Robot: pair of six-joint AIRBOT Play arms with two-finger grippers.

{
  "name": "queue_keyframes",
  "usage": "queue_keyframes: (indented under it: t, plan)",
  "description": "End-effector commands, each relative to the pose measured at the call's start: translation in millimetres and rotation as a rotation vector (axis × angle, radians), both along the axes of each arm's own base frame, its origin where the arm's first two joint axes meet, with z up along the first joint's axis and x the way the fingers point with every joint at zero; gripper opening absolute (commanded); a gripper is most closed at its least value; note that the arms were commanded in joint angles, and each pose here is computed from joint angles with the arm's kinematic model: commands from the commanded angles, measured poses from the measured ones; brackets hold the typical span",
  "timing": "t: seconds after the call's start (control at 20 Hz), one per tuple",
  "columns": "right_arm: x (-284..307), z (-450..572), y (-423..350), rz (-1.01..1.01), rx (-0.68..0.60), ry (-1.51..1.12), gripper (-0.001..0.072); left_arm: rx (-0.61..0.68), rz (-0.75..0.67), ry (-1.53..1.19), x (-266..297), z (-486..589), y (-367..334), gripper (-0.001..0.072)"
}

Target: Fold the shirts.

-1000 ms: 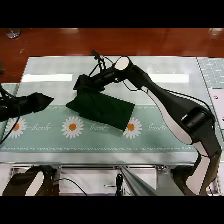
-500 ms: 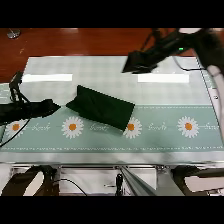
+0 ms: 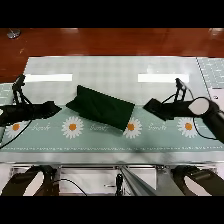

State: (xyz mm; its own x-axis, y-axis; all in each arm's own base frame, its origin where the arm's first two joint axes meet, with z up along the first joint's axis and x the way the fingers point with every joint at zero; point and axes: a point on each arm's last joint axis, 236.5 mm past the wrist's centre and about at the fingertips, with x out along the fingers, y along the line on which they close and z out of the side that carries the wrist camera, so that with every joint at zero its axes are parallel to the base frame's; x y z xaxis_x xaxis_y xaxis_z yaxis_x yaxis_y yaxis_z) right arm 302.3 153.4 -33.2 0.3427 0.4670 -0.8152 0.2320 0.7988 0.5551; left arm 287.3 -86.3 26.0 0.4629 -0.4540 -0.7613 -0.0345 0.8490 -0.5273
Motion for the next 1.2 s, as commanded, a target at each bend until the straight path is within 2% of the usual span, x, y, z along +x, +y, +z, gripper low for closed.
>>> queue_keyframes:
  t: [0.0,0.1,0.3,0.4,0.5,0.6,0.8,1.0,1.15]
  plan:
    - [-25,-35,38,0.075,0.141,0.098,0.0626,0.001,0.004,-0.003,1,0,1,0.0017]
    - [-24,-38,63,0.122,0.239,0.147,0.0626,0.001,0.003,-0.002,1,0,1,0.0016]
    - [-11,-58,92,0.183,0.239,0.196,0.0624,0.001,0.003,-0.002,1,0,1,0.0017]
    - [-1,-61,104,0.204,0.239,0.201,0.0583,0.001,0.003,-0.002,1,0,1,0.0017]
    - [9,-61,118,0.229,0.24,0.191,0.0432,0.001,0.003,-0.002,1,0,1,0.0016]
    - [19,-55,130,0.278,0.241,0.156,0.0029,0.001,0.004,-0.002,1,0,1,0.0017]
    - [58,15,150,0.46,0.22,-0.032,0.003,0.001,0.004,-0.002,1,0,1,0.0017]
    - [102,157,163,0.538,0.169,-0.315,0.003,0.001,0.004,-0.002,1,0,1,0.0017]
    - [115,229,129,0.553,-0.038,-0.425,0.003,0.001,0.004,-0.003,1,0,1,0.0017]
